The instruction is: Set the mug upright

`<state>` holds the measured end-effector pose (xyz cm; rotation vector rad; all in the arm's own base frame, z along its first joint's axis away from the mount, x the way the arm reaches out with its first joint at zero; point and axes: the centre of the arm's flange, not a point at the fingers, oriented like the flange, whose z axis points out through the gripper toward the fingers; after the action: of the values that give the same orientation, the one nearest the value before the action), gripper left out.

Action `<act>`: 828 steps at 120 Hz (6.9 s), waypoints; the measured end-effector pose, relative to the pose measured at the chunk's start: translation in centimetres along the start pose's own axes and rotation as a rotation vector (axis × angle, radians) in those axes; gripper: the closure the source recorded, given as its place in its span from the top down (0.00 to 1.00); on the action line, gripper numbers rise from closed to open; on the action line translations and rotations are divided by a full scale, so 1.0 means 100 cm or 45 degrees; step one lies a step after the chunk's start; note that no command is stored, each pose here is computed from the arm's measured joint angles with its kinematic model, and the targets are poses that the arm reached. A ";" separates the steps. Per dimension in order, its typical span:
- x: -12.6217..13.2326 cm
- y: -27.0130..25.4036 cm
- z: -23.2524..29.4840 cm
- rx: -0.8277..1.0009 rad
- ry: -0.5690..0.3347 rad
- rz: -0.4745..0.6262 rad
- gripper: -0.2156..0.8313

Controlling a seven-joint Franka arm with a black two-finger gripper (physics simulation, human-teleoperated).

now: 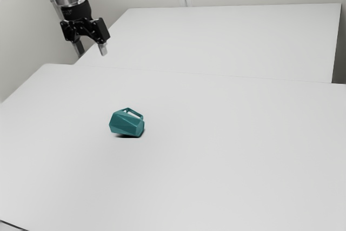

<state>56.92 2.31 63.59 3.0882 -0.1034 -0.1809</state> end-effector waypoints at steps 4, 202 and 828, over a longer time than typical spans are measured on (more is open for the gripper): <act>0.001 -0.001 0.001 -0.002 0.005 -0.009 0.79; 0.015 -0.217 0.285 -1.103 -0.007 -0.465 0.79; 0.059 0.022 0.285 0.170 0.080 0.308 0.05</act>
<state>59.21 -1.48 34.75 3.1716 -0.5032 -0.0699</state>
